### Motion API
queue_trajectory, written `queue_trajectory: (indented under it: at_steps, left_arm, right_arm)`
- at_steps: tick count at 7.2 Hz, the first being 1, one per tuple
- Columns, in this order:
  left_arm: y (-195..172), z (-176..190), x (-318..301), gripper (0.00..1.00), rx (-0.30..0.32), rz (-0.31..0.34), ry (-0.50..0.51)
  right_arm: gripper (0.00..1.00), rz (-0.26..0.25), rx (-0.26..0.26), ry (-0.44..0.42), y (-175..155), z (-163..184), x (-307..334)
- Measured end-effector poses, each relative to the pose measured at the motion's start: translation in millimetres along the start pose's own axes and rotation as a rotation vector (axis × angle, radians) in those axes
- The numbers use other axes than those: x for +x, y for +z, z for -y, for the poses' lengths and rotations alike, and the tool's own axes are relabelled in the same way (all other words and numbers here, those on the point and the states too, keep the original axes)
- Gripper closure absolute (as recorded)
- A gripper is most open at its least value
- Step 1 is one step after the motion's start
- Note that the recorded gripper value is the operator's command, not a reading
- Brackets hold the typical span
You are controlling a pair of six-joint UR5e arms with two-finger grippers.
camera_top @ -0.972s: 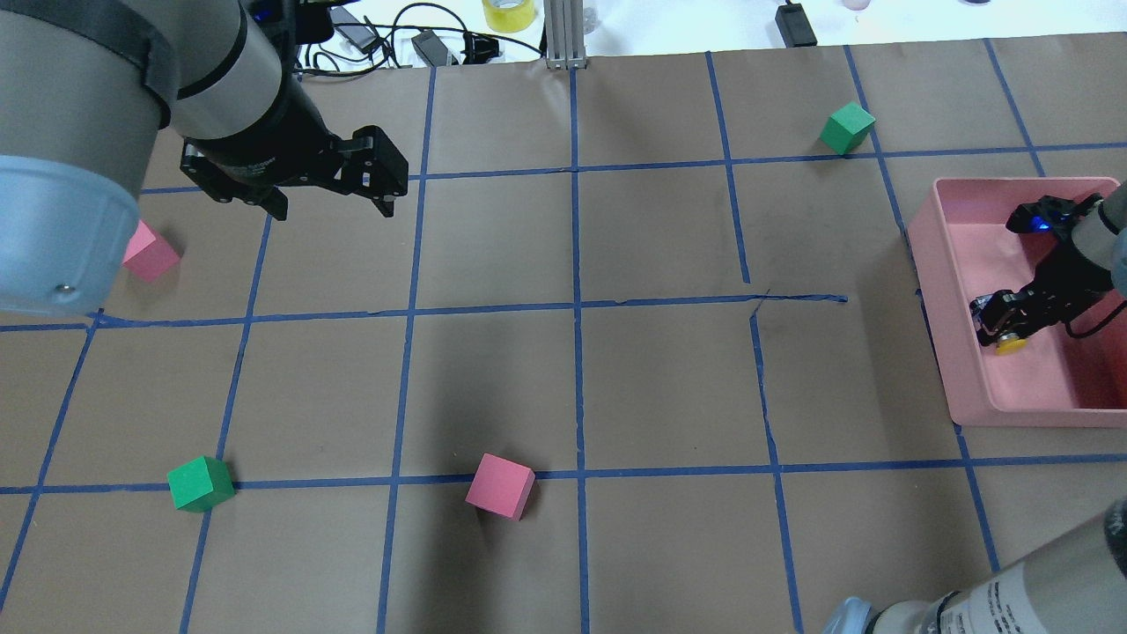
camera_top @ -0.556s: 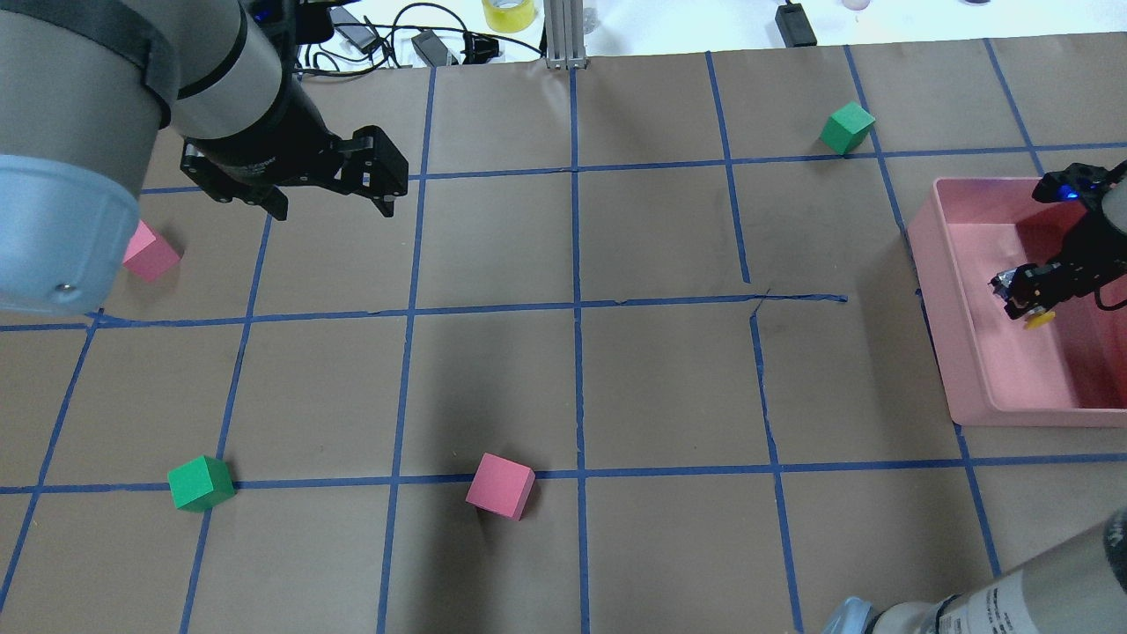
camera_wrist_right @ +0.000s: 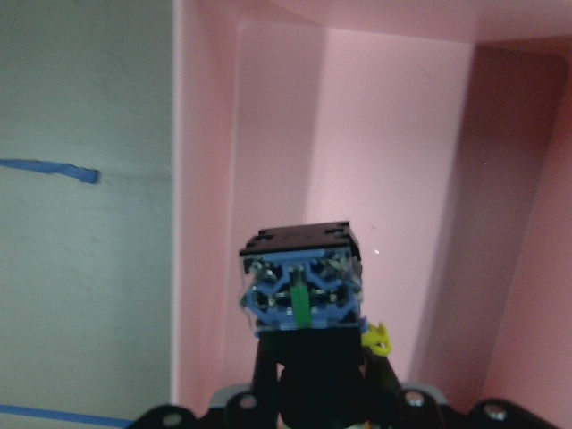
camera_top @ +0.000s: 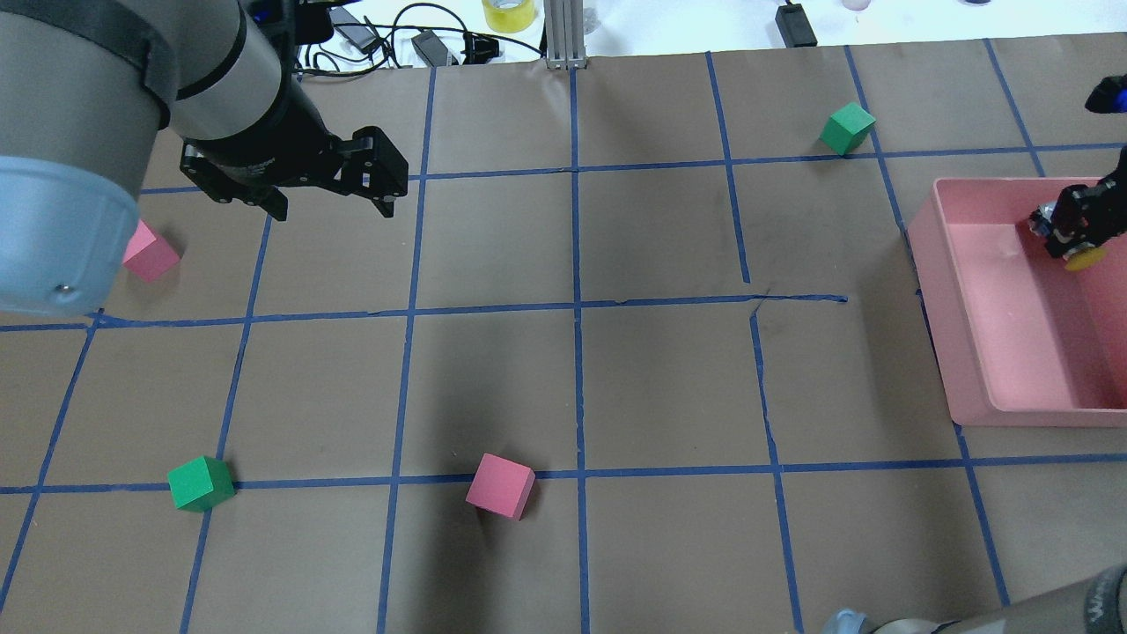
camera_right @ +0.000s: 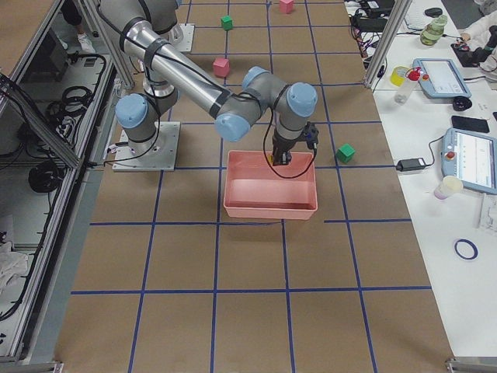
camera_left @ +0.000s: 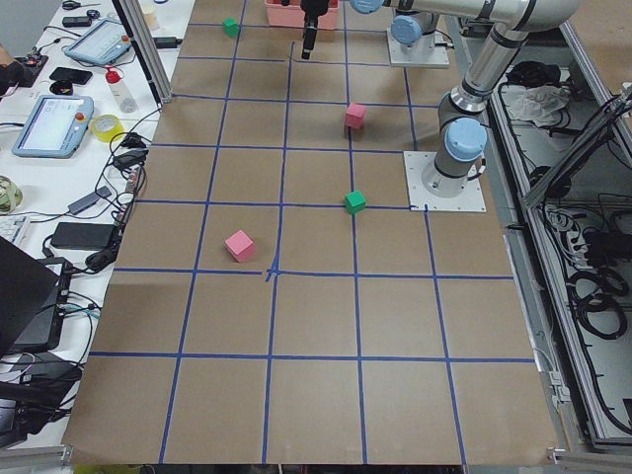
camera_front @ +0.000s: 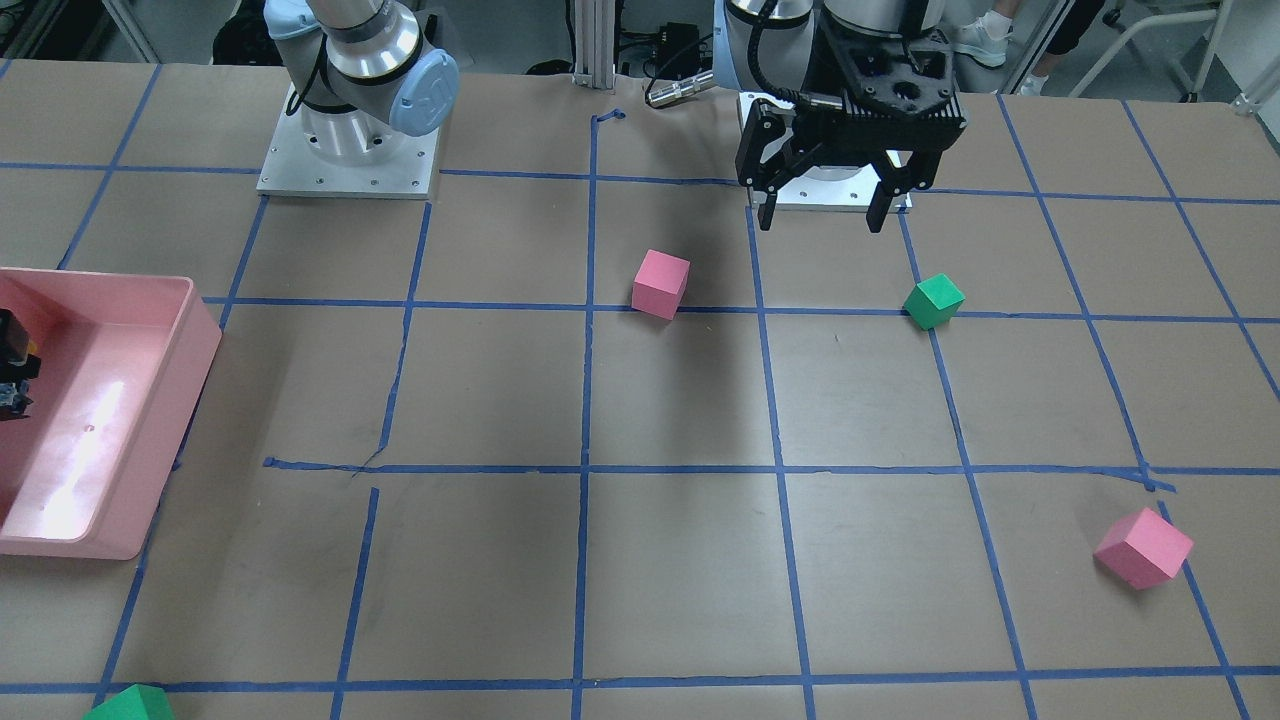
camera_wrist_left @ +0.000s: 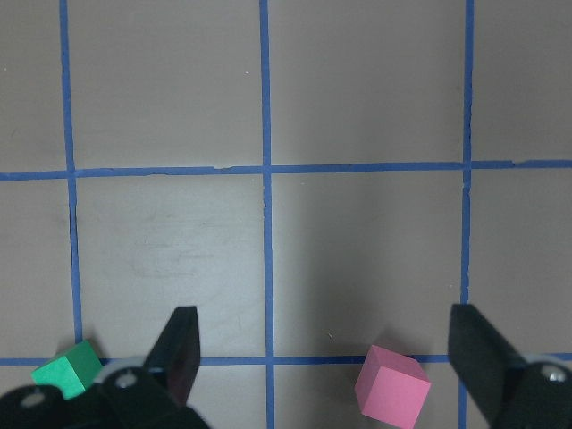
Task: Align button upright
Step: 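Carry the button out of the bin and set it on the table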
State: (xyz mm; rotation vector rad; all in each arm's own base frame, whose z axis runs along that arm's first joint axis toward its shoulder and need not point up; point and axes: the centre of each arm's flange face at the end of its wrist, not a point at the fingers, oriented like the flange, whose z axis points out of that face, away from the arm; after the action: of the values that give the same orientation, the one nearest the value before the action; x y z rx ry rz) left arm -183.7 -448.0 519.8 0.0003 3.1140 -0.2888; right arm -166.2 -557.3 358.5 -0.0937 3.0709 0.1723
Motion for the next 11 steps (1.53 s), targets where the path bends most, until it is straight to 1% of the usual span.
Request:
queue_trajectory:
  at_steps: [1, 2, 4, 5, 6, 7, 8, 9, 10, 11]
  left_arm:
    - [0.0, 0.1, 0.0, 0.0, 0.001, 0.0, 0.0]
    - [0.0, 0.1, 0.0, 0.0, 0.001, 0.0, 0.0]
    - [0.0, 0.1, 0.0, 0.0, 0.001, 0.0, 0.0]
    - [0.0, 0.0, 0.0, 0.0, 0.0, 0.0, 0.0]
    - [0.1, 0.0, 0.0, 0.0, 0.0, 0.0, 0.0]
    - [0.1, 0.0, 0.0, 0.0, 0.0, 0.0, 0.0]
    - [0.2, -0.1, 0.0, 0.0, -0.001, 0.0, 0.0]
    - [0.3, 0.0, -0.1, 0.0, -0.001, 0.0, 0.0]
    - [0.8, 1.4, 0.0, 0.0, 0.001, -0.002, 0.001]
    - [2.5, 3.8, 0.3, 0.0, 0.002, -0.004, 0.002]
  right_arm:
    - [1.0, -0.001, 0.011, 0.031, -4.7, 26.3, -70.4]
    - [1.0, 0.018, 0.034, 0.061, 5.7, 50.9, -141.6]
    - [1.0, 0.057, 0.079, 0.109, 48.8, 86.3, -276.8]
    - [1.0, 0.072, 0.095, 0.142, 78.1, 95.6, -345.3]
    - [1.0, 0.098, 0.11, 0.168, 107.0, 104.5, -402.0]
    - [1.0, 0.13, 0.121, 0.178, 128.9, 113.4, -449.8]
    - [1.0, 0.149, 0.123, 0.175, 143.1, 117.8, -486.5]
    - [1.0, 0.155, 0.116, 0.162, 155.5, 118.0, -509.0]
    - [0.09, 0.155, 0.108, 0.154, 164.1, 117.6, -518.0]
    - [0.0, 0.153, 0.102, 0.148, 169.0, 117.0, -520.8]
